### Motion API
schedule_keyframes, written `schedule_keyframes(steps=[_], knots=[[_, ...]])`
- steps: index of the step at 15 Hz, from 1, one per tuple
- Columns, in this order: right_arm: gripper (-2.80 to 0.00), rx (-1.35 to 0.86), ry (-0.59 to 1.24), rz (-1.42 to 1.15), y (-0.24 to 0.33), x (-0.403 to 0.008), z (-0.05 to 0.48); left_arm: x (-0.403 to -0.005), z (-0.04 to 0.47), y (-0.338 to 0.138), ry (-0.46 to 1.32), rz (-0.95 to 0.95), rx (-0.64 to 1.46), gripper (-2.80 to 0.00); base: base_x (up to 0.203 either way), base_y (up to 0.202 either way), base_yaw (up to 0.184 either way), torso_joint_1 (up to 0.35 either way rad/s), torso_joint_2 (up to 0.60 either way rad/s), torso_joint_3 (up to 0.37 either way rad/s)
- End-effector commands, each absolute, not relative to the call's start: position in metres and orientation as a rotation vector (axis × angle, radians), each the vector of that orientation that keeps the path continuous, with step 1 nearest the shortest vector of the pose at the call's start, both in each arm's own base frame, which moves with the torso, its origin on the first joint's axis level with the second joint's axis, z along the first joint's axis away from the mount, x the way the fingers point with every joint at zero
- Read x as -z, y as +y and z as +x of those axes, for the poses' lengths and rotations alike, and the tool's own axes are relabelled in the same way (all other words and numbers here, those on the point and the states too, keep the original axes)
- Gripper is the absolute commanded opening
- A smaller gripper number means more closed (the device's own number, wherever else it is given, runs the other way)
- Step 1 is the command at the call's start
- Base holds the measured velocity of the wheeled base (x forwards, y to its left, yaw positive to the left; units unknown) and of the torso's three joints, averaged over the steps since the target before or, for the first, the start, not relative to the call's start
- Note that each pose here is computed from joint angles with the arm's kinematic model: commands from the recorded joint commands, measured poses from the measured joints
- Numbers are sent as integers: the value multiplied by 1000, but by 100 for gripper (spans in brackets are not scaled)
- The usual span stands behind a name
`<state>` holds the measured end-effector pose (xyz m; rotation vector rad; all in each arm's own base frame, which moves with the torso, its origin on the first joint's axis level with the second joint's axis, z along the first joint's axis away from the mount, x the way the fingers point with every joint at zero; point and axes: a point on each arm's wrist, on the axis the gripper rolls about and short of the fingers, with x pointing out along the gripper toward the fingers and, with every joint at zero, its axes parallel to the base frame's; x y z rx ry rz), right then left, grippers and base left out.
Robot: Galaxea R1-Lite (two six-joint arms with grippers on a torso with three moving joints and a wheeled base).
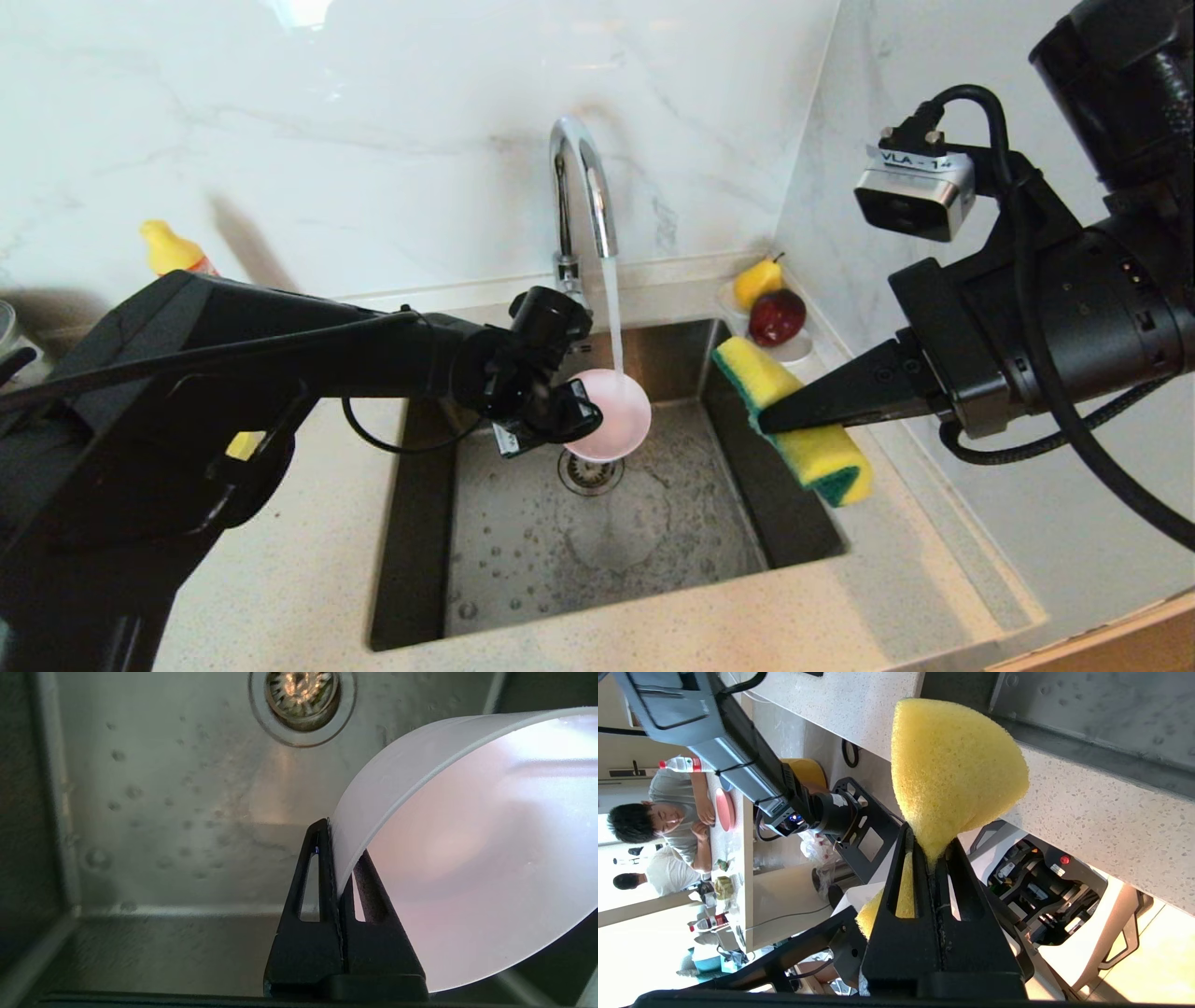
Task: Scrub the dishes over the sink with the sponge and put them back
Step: Rinse the bowl
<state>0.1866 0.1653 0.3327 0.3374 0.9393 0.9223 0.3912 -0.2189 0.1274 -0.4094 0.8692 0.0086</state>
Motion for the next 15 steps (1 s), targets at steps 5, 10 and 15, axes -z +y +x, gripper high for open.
schedule_keyframes(steps=[5,10,15], knots=[[-280,-926,936,342,166,-330,187,-113,403,-226,886,-405,-20,-280,0,0,0,0,0,0],[-280,-929,924,343,167,-327,189,-121,396,-223,935,-436,0,-280,0,0,0,0,0,0],[-280,-928,926,343,168,-326,189,-115,395,-224,980,-455,12,-280,0,0,0,0,0,0]])
